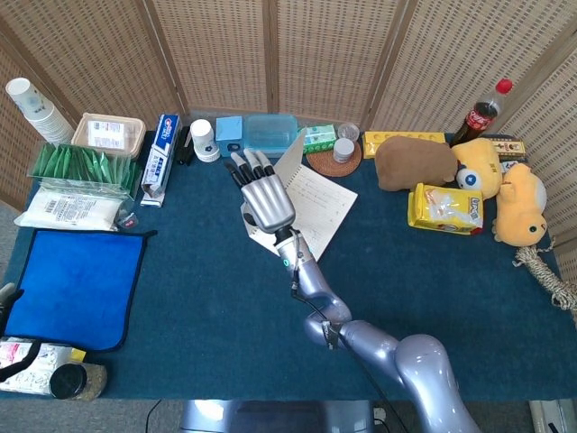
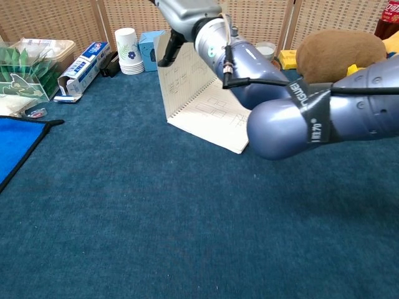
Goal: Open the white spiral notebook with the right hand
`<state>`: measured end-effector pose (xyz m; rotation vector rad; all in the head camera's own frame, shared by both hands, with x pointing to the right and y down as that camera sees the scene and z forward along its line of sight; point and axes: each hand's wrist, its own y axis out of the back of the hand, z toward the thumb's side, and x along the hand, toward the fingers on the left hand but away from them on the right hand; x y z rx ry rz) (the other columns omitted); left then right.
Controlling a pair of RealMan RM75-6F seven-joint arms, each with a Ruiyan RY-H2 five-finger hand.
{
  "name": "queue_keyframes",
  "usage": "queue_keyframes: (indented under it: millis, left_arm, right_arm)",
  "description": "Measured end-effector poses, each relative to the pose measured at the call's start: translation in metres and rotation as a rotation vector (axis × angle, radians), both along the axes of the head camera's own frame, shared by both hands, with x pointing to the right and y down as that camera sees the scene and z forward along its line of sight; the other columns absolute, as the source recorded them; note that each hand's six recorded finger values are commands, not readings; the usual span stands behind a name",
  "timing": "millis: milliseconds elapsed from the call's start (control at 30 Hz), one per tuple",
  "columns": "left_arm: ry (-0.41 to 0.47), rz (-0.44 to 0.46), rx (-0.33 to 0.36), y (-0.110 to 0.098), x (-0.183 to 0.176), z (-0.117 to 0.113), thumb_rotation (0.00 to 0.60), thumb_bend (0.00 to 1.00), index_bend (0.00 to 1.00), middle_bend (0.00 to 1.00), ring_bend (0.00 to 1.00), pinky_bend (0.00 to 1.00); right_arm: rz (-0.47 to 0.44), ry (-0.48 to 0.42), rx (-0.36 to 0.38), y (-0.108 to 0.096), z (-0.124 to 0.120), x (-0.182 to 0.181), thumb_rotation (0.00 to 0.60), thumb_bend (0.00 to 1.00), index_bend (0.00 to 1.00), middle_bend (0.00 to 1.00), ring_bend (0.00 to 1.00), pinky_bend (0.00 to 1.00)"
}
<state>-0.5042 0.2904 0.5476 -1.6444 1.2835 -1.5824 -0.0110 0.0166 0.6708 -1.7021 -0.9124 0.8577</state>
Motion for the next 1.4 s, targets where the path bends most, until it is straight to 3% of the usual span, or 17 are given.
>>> queue_keyframes:
  millis: [733, 1100, 1400]
  left_arm:
    - [-0.004, -0.003, 0.001, 0.006, 0.000, -0.005, 0.600, 0.31, 0.19, 0.07, 0.02, 0.00]
    - [0.015, 0.018, -0.016, 0.003, 0.004, 0.002, 0.600, 0.31, 0.19, 0.07, 0.02, 0.00]
    - [0.033, 0.067, -0.020, -0.008, 0.019, 0.009, 0.600, 0.31, 0.20, 0.07, 0.02, 0.00]
  right_arm:
    - [-0.030, -0.002, -0.026, 0.006, 0.007, -0.021, 0.600, 0.07, 0.08, 0.14, 0.09, 0.12]
    - [-0.006, 0.017, 0.020, 0.004, 0.005, 0.022, 0.600, 0.07, 0.08, 0.14, 0.09, 0.12]
    - [0.004, 0.025, 0.044, 0.014, -0.014, 0.076, 0.600, 0.08, 0.08, 0.14, 0.08, 0.12]
